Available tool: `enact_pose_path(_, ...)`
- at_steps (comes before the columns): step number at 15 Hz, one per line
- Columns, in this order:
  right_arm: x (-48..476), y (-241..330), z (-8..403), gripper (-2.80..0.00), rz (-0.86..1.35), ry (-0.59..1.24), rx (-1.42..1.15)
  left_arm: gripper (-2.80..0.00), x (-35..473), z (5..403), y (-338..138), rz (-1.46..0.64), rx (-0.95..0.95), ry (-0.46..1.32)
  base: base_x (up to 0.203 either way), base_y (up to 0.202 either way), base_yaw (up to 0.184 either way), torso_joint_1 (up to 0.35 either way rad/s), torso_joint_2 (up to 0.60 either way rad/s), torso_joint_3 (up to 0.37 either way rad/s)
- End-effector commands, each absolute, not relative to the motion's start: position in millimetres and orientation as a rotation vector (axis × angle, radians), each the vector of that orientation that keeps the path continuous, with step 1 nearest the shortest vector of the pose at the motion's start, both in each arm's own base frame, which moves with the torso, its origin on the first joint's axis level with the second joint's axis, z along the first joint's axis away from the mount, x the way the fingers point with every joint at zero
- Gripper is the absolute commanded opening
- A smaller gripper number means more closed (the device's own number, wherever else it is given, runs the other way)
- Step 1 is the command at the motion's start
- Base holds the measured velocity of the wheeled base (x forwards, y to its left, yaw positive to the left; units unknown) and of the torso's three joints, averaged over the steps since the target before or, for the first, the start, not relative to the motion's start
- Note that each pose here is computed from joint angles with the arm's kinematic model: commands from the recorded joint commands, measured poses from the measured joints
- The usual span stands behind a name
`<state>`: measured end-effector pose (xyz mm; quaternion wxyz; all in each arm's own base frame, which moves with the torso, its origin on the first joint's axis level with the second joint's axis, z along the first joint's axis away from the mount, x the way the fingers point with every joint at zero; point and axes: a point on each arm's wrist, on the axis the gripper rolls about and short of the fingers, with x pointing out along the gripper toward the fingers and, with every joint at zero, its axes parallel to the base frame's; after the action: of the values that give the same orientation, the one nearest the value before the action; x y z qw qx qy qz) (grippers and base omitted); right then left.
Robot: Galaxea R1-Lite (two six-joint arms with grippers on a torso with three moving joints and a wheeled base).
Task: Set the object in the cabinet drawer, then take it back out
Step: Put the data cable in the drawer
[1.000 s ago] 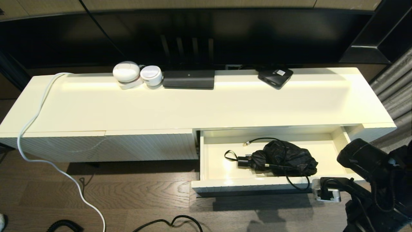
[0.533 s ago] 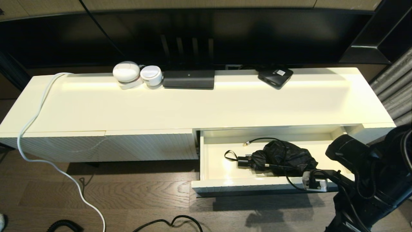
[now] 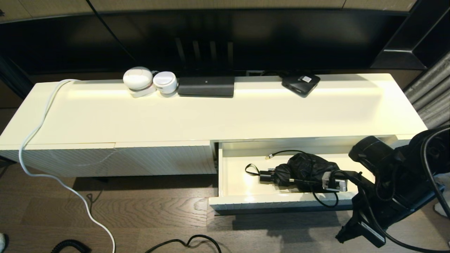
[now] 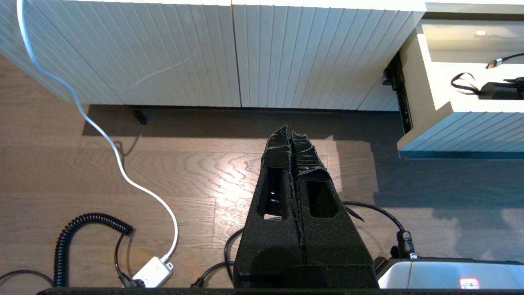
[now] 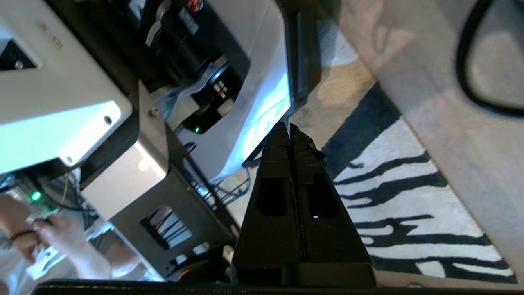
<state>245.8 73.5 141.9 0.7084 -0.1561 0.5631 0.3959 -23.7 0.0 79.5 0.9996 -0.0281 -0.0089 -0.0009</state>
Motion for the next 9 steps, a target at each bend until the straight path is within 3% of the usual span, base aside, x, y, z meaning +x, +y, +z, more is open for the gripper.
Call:
enact_pose_path(1, 253, 73, 140, -2.80, 0.875, 1.238, -0.343, -2.80, -24, 80, 0, 0.000, -0.057, -0.017, 0.000, 0.000, 0.000, 0.000, 0.00, 0.000)
enact_pose_path(9, 270, 65, 148, -2.80, 0.826, 1.123, -0.347, -2.80, -24, 80, 0, -0.002, -0.057, -0.017, 0.000, 0.000, 0.000, 0.000, 0.00, 0.000)
